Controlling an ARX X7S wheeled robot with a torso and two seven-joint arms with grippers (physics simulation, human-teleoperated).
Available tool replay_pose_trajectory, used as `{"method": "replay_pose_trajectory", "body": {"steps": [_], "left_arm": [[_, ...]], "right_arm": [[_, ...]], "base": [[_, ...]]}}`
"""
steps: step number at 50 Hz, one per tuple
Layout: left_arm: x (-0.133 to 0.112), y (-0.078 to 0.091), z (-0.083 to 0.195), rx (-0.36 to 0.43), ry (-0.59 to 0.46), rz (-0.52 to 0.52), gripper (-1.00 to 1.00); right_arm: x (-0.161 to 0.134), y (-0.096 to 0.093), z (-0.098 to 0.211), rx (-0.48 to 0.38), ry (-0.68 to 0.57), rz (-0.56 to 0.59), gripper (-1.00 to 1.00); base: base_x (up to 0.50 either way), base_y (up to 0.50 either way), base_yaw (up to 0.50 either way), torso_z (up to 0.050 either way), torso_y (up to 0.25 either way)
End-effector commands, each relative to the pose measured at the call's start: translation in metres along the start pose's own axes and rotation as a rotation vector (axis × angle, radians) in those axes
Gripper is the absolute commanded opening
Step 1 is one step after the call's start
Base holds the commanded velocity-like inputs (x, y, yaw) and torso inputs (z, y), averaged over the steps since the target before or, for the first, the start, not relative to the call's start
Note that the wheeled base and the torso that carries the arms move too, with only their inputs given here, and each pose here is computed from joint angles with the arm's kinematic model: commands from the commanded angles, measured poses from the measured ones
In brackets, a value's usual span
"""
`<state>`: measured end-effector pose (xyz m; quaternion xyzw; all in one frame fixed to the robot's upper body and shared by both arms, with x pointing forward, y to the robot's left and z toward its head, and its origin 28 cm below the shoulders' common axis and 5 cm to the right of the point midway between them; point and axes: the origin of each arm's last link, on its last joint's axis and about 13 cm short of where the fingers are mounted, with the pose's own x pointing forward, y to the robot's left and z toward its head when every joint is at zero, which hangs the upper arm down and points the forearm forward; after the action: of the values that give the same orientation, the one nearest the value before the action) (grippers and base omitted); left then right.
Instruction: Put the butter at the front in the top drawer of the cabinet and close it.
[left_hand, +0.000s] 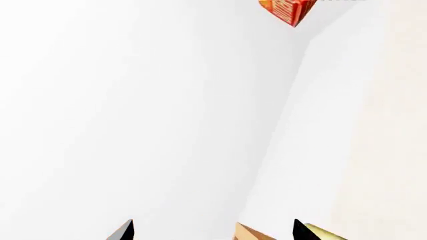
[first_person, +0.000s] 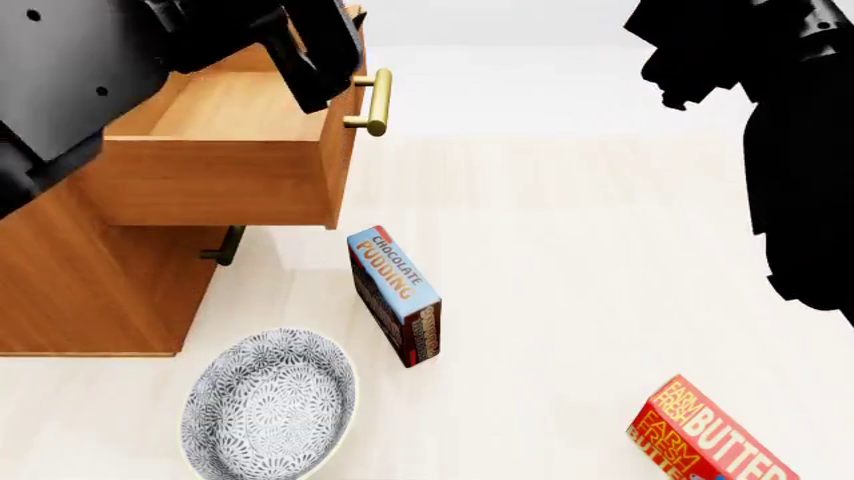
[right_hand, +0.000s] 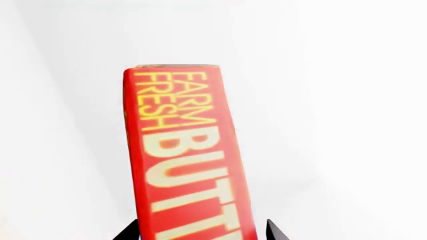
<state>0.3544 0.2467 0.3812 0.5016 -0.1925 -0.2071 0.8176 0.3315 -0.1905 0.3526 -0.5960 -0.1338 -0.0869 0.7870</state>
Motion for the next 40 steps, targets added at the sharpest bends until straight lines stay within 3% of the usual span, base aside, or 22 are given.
{"method": "replay_pose_trajectory", "body": {"steps": [1, 8, 19, 40], "left_arm": [[0.011, 0.011, 0.008, 0.188, 0.040, -0.077, 1.00], [0.012, 0.012, 0.016, 0.214, -0.003, -0.067, 1.00], [0.014, 0.006, 0.015, 0.300, -0.014, -0.101, 1.00], [0.004, -0.017, 0.014, 0.385, -0.100, -0.150, 1.00]], "right_arm": [[-0.007, -0.015, 0.002, -0.151, -0.043, -0.145, -1.00], [-0.010, -0.016, 0.002, -0.144, -0.043, -0.148, -1.00], [-0.016, -0.015, 0.001, -0.213, -0.071, -0.160, -1.00], [-0.031, -0.008, -0.006, -0.305, -0.148, -0.154, -1.00]], "base": [[0.00, 0.00, 0.00, 0.000, 0.000], [0.00, 0.00, 0.00, 0.000, 0.001], [0.00, 0.00, 0.00, 0.000, 0.002], [0.00, 0.00, 0.00, 0.001, 0.001]]}}
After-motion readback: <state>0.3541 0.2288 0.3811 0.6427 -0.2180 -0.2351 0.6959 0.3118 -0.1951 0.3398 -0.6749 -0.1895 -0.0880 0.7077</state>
